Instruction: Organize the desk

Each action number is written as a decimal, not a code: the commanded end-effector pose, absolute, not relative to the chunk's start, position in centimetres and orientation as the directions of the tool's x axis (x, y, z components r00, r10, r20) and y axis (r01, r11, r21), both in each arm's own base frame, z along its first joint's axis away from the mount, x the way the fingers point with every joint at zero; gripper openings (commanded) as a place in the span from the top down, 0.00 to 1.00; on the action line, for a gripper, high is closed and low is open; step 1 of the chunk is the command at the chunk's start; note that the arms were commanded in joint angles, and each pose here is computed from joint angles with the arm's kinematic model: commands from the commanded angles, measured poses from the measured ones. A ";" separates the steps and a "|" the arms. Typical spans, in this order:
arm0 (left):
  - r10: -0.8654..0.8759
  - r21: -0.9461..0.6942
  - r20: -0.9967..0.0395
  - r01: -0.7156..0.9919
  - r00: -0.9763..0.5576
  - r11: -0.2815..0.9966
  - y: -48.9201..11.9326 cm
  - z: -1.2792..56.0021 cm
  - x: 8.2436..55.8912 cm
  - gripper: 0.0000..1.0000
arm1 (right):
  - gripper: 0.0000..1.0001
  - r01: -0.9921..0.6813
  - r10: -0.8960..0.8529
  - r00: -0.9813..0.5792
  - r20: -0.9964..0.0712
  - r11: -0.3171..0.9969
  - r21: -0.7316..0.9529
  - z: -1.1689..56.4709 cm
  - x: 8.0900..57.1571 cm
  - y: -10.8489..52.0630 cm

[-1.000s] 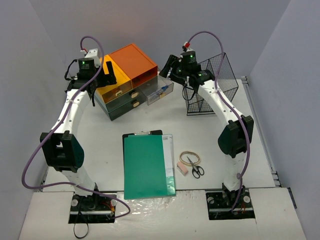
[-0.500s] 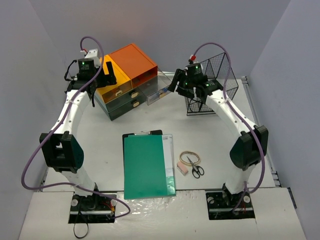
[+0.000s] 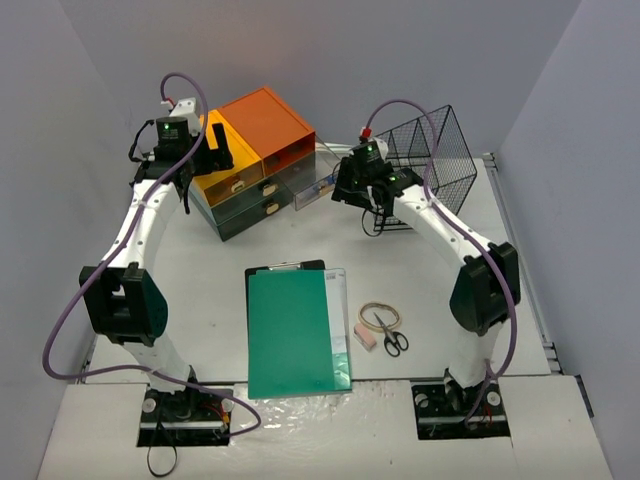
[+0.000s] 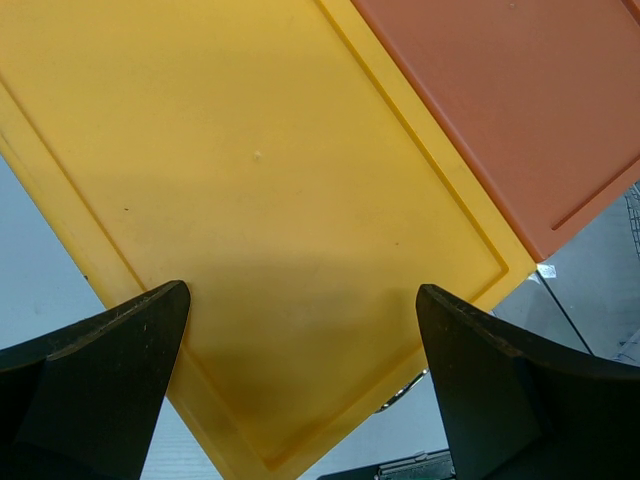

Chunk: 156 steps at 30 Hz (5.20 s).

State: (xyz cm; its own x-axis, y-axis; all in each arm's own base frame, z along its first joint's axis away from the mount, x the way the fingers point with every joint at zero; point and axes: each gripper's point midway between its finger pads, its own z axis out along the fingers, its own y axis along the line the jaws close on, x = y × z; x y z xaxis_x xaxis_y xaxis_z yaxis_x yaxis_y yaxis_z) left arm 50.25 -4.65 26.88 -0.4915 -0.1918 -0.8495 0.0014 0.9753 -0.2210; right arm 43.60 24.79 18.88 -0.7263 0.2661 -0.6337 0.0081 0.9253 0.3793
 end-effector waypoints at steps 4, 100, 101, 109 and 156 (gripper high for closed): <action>-0.206 -0.192 -0.782 -0.088 -0.588 0.978 -2.6 24.2 48.0 0.03 | 0.55 -0.007 0.289 -0.646 -0.707 0.923 0.384 20.9 47.7 26.4; -0.203 -0.170 -0.739 -0.113 -0.642 0.979 -2.3 22.2 47.2 0.03 | 0.47 -0.150 0.524 -0.848 -0.081 -0.091 0.984 29.0 44.8 50.1; -0.202 -0.170 -0.740 -0.112 -0.642 0.979 -2.3 22.2 47.2 0.03 | 0.47 -0.146 0.524 -0.848 -0.079 -0.089 0.985 28.7 44.9 50.2; -0.198 -0.164 -0.742 -0.112 -0.641 0.980 -2.2 22.4 47.1 0.03 | 0.48 -0.121 0.526 -0.848 -0.059 -0.084 0.989 27.1 45.2 50.7; -0.205 -0.168 -0.747 -0.118 -0.633 0.979 -2.1 22.5 47.1 0.03 | 1.00 -0.016 0.496 -0.846 -0.195 0.341 0.940 20.6 39.0 43.9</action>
